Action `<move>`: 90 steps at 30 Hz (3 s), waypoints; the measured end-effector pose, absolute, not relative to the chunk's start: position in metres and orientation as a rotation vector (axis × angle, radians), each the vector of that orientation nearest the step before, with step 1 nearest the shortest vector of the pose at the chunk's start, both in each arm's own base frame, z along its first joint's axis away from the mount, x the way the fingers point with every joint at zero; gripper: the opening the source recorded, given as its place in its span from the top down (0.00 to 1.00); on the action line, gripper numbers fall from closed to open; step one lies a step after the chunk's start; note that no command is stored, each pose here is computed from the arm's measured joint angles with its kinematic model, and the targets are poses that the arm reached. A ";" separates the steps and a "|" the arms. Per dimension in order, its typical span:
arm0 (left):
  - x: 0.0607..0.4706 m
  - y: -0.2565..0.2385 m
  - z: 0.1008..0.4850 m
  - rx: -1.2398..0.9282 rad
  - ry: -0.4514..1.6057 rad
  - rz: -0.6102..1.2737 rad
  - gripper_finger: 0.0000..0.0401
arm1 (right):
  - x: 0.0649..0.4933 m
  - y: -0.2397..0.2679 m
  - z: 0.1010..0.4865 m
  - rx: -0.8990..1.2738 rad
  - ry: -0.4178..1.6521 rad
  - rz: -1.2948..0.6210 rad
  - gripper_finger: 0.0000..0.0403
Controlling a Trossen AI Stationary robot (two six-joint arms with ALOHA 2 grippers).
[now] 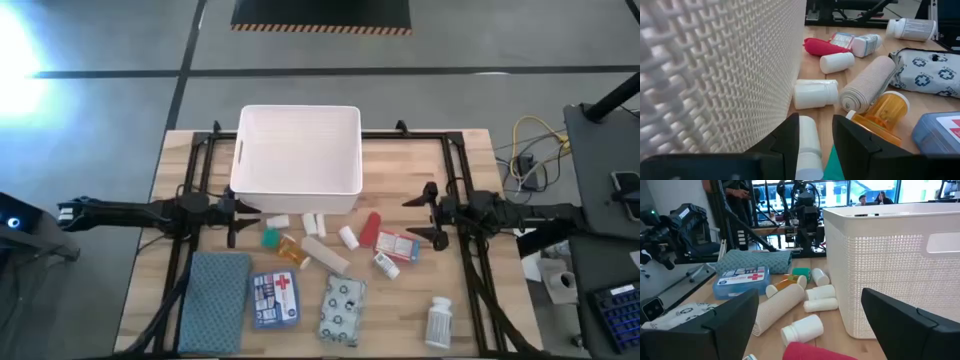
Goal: Pick & place medical supplies in basket/bin
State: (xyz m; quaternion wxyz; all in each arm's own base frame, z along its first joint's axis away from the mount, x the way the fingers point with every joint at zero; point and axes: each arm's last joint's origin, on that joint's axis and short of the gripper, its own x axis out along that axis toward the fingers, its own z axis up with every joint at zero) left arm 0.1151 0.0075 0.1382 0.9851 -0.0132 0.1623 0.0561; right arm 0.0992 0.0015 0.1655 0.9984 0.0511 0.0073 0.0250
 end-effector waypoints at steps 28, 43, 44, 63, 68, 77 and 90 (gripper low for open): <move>0.115 0.008 0.138 -0.027 0.326 0.113 0.75 | 0.099 0.001 0.165 0.102 0.014 0.050 0.14; 0.115 0.008 0.138 -0.027 0.327 0.113 0.75 | 0.099 0.001 0.165 0.099 0.014 0.050 0.13; 0.115 0.008 0.138 -0.027 0.326 0.113 0.75 | 0.099 0.001 0.166 0.098 0.014 0.051 0.13; 0.115 0.008 0.138 -0.027 0.326 0.113 0.75 | 0.099 0.002 0.166 0.099 0.014 0.051 0.13; 0.115 0.008 0.138 -0.027 0.327 0.113 0.75 | 0.099 0.001 0.165 0.122 0.015 0.050 0.14; 0.115 0.008 0.138 -0.027 0.326 0.112 0.75 | 0.099 0.002 0.166 0.787 0.020 0.051 0.16; 0.115 0.008 0.138 -0.026 0.327 0.113 0.75 | 0.100 -0.006 0.179 1.122 -0.222 -0.113 0.13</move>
